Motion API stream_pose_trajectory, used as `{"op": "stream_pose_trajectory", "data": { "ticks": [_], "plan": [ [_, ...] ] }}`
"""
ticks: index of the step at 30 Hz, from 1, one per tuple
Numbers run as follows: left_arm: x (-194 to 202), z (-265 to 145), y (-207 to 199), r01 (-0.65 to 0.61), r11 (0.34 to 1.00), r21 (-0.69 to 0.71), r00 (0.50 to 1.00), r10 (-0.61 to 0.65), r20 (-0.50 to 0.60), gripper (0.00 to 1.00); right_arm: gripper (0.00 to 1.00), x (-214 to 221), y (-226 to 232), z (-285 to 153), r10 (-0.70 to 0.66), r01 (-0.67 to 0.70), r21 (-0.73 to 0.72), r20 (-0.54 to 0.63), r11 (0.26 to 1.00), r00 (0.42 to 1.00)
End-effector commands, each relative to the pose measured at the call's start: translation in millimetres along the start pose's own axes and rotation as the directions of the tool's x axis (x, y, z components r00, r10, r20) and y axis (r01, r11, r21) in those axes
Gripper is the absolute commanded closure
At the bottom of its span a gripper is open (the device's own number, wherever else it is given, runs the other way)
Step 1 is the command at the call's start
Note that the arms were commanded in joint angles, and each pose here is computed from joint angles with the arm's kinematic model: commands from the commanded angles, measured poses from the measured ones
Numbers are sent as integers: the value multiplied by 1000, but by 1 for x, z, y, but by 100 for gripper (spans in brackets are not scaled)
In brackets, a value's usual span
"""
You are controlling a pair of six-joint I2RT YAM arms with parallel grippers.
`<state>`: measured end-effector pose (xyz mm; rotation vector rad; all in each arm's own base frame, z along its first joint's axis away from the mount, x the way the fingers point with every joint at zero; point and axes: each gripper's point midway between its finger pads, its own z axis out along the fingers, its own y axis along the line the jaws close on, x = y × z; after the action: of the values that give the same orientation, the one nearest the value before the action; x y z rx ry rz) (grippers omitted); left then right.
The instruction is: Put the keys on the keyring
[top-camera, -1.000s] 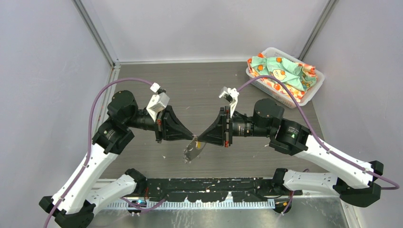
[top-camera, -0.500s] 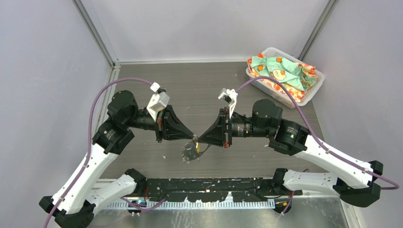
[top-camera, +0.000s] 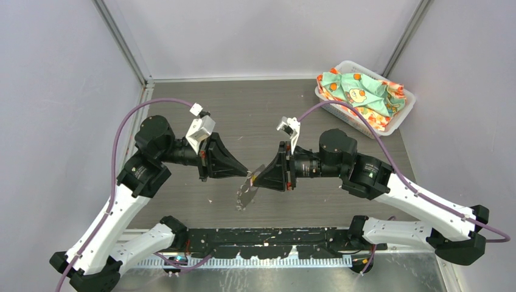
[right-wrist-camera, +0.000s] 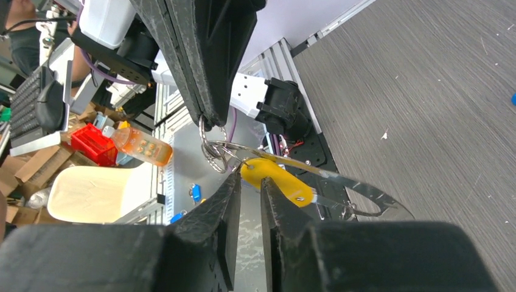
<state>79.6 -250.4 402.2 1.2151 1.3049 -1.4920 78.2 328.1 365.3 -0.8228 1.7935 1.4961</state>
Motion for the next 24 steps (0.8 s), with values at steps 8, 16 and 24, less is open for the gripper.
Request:
{"op": "stream_pose_trajectory", "data": {
  "ticks": [8,16,24],
  "plan": [
    [-22,-2,-12,-82,997,10,996,82,46,100,64,-50,19,-26,-152,147,49,135,988,979],
    [-21,-1,-9,-76,997,1,996,76,46,100,62,-51,21,-8,-161,162,1,117,987,980],
    [-20,-1,-9,-74,997,0,996,74,44,100,68,-53,19,-1,-160,161,-1,129,987,979]
  ]
}}
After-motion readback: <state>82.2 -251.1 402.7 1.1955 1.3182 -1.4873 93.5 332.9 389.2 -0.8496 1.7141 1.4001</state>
